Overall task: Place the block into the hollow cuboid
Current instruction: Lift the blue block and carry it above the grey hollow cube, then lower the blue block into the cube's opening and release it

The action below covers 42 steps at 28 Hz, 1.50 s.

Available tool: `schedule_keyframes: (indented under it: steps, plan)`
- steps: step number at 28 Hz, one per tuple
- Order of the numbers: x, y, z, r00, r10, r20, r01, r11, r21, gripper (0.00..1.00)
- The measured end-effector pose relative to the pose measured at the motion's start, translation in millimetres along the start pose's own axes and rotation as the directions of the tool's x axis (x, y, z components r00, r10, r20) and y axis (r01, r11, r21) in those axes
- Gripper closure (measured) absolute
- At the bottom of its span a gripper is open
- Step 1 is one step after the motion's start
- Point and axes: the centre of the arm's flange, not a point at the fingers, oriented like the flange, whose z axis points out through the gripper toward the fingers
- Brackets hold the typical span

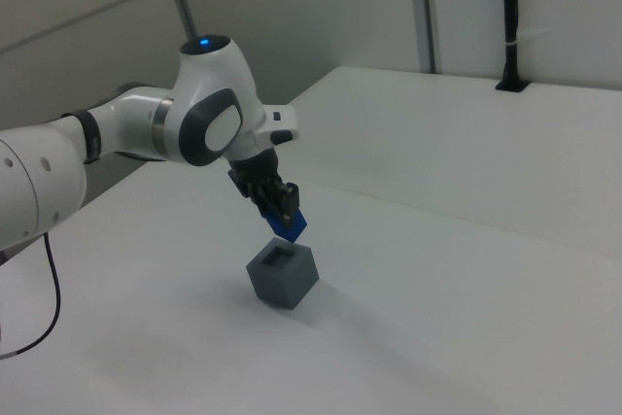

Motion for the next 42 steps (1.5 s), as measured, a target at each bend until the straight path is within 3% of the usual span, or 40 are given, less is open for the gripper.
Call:
schedule_keyframes:
  steps: [18,42]
  plan:
    - [-13.2,-20.8,32.7,0.997,-0.033,0.074,0.033,0.999,0.000,0.48]
    - [-18.2,-19.5,44.7,0.994,-0.033,0.100,0.033,0.999,-0.005,0.48]
